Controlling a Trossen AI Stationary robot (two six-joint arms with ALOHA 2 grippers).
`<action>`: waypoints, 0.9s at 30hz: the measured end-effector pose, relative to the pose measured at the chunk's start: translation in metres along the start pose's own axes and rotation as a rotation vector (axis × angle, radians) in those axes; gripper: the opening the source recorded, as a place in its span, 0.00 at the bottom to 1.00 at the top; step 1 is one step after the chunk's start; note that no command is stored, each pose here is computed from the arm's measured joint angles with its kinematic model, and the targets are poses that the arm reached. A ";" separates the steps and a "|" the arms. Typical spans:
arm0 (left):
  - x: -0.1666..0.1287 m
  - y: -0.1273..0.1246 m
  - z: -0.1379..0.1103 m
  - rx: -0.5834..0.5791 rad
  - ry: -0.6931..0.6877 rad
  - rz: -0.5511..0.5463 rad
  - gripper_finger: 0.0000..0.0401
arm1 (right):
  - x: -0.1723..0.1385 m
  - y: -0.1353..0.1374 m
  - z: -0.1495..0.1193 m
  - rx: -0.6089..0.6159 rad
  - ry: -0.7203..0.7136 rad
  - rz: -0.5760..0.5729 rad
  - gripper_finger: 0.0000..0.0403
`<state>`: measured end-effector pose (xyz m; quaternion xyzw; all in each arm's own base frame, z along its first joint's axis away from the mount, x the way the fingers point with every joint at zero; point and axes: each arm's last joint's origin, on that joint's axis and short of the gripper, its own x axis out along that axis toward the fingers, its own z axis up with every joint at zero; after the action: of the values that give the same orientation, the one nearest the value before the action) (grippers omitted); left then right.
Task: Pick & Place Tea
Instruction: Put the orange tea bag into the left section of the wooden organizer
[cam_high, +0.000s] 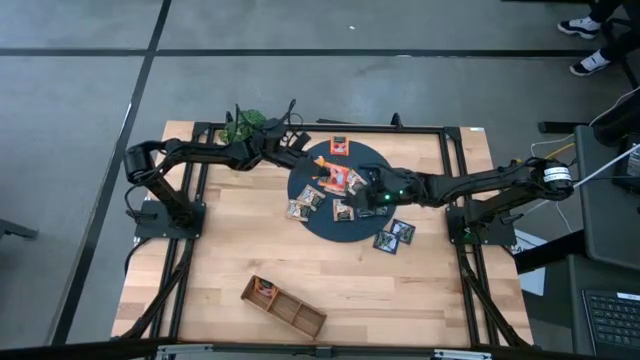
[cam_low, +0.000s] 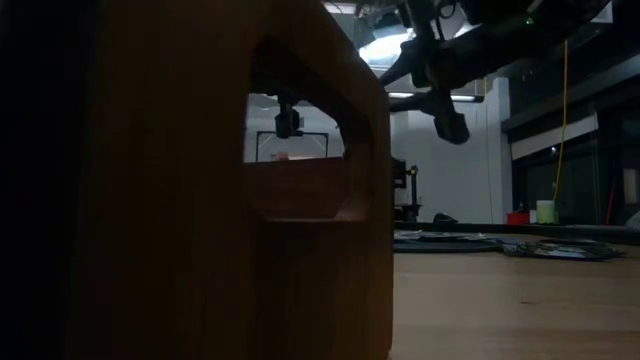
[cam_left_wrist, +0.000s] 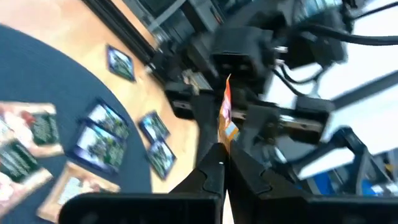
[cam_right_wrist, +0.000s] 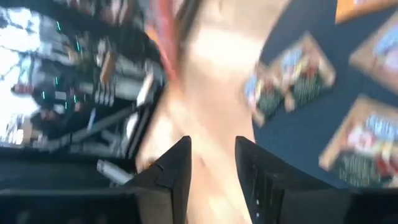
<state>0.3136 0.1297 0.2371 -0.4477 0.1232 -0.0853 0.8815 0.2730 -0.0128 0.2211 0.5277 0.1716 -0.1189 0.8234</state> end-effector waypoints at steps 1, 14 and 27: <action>0.001 -0.001 -0.001 0.005 0.019 -0.012 0.01 | 0.000 0.000 -0.001 0.005 0.024 0.002 0.31; 0.008 -0.012 -0.038 0.028 0.330 -0.038 0.01 | 0.000 0.004 -0.014 0.089 0.142 0.031 0.31; 0.008 -0.050 -0.078 0.116 0.616 -0.010 0.01 | -0.003 0.015 -0.042 0.130 0.270 0.060 0.31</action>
<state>0.2962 0.0384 0.2324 -0.3503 0.3773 -0.2284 0.8263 0.2698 0.0319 0.2186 0.5961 0.2569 -0.0329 0.7600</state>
